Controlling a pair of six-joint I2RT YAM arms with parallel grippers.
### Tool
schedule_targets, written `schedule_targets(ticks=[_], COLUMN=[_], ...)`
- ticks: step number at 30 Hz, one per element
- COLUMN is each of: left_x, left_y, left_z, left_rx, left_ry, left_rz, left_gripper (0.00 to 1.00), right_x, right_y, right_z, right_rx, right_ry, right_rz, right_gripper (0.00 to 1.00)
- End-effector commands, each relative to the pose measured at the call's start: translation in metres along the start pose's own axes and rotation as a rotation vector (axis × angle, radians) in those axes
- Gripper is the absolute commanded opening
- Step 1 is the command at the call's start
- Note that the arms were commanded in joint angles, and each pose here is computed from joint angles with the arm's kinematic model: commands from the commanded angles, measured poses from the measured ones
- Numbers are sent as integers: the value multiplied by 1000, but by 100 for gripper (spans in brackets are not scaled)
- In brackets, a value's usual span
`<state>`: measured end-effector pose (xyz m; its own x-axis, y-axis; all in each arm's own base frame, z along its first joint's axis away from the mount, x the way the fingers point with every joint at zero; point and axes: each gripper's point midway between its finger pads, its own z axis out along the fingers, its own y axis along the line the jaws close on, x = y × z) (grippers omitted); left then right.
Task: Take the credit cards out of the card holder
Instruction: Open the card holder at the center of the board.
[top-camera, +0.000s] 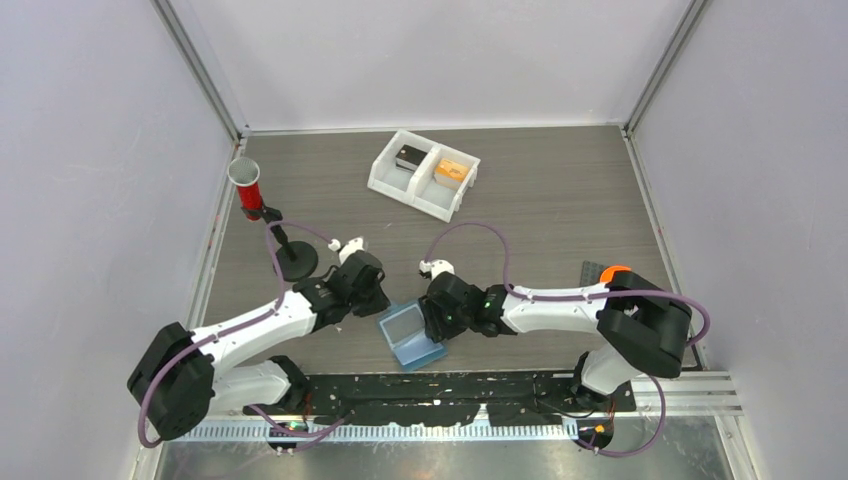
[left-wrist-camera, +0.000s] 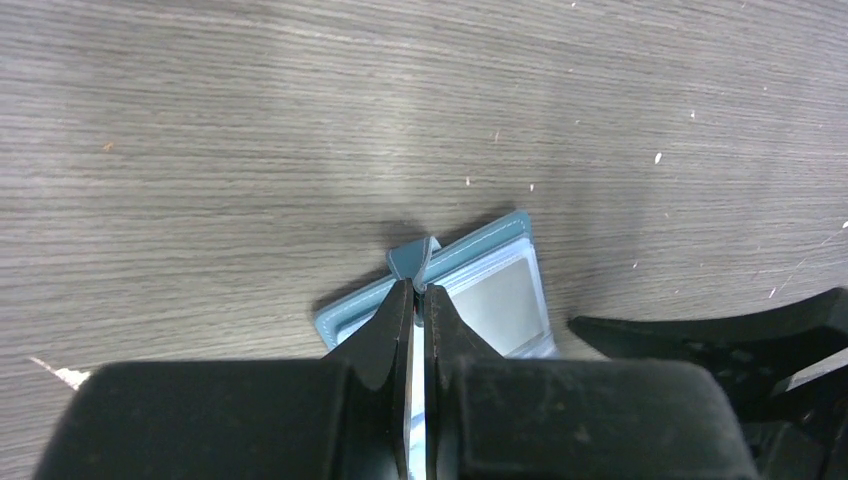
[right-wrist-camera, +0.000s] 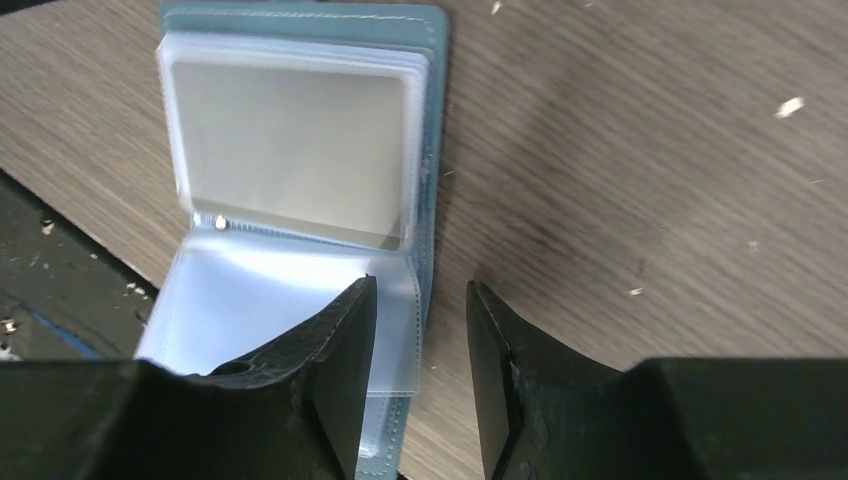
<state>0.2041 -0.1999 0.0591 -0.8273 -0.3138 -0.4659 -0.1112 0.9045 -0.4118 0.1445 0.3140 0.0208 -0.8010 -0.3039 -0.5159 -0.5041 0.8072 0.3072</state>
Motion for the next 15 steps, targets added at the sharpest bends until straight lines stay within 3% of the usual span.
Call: schedule_targets(ticks=[1,4,10,15], left_x=[2,4,9,16], left_y=[7,12,11,2], left_z=[-8,-14,-31,-39], left_rx=[10,11,54,101], left_ry=[-13,-15,10,45], left_rz=[-19,-19,32,65], left_gripper=[0,3,30,42], right_x=[36,33,22,-1], right_y=[-58,-56,-50,-58], right_z=[-1,0,-1,0], right_rx=[204,192,146,170], right_ry=[151,156,139,108], right_rz=[-104,-131,-221,-298], right_gripper=[46,45,42,41])
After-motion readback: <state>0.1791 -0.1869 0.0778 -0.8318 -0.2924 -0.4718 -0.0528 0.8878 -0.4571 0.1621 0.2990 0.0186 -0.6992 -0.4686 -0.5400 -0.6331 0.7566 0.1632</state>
